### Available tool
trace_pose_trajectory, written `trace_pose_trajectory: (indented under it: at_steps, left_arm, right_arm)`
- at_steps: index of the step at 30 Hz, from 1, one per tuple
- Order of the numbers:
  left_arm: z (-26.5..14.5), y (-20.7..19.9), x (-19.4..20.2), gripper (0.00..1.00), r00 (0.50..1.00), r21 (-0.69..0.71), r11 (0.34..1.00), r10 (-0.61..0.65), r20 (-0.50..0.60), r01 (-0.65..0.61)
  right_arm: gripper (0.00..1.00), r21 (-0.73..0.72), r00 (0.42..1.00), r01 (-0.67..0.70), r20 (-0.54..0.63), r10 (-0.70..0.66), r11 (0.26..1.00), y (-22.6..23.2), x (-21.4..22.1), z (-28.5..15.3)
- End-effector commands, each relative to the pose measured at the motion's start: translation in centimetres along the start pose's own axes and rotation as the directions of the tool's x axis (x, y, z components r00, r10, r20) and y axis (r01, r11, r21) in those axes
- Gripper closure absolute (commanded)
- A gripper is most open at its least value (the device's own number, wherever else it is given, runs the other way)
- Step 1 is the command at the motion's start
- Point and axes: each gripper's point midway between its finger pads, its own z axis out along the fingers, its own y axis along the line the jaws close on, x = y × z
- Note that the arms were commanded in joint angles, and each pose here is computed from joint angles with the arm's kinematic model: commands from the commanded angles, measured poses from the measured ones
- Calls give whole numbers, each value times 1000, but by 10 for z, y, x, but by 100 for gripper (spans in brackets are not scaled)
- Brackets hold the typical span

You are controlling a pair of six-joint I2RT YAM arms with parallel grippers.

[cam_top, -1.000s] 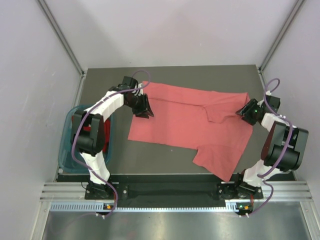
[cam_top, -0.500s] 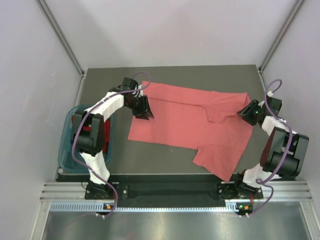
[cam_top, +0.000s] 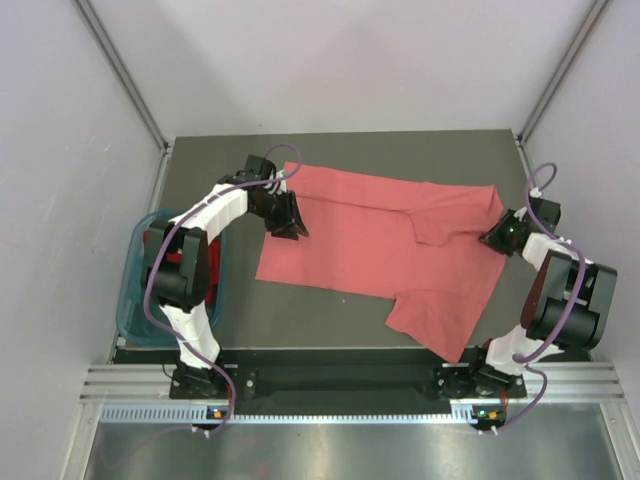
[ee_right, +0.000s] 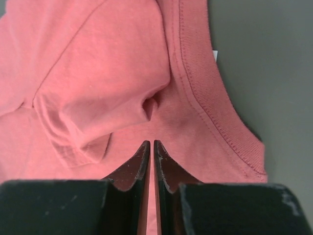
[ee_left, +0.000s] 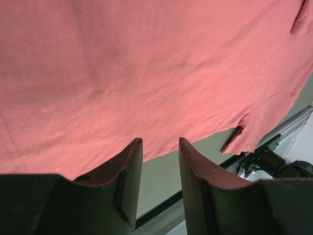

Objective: Fold and stack the t-shirts
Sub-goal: Fold the tshirt

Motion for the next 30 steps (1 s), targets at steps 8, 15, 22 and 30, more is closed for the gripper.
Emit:
trace_pose_trajectory:
  at_steps: [8, 15, 22, 30]
  left_arm:
    - [-4, -6, -9, 59, 999, 30, 999, 24, 30, -25]
    - [-3, -5, -8, 59, 999, 27, 999, 21, 25, -22]
    - [-2, -5, -9, 59, 999, 29, 999, 20, 25, -21]
    - [-2, -5, -8, 59, 1000, 30, 999, 18, 20, -19]
  right_arm:
    - [87, -7, 999, 27, 40, -27, 1000, -2, -25, 19]
    - [86, -28, 998, 25, 52, -24, 999, 3, -37, 26]
    - [84, -42, 999, 8, 33, -6, 999, 6, -37, 36]
    - [79, -57, 1000, 2, 11, -1, 998, 11, -32, 43]
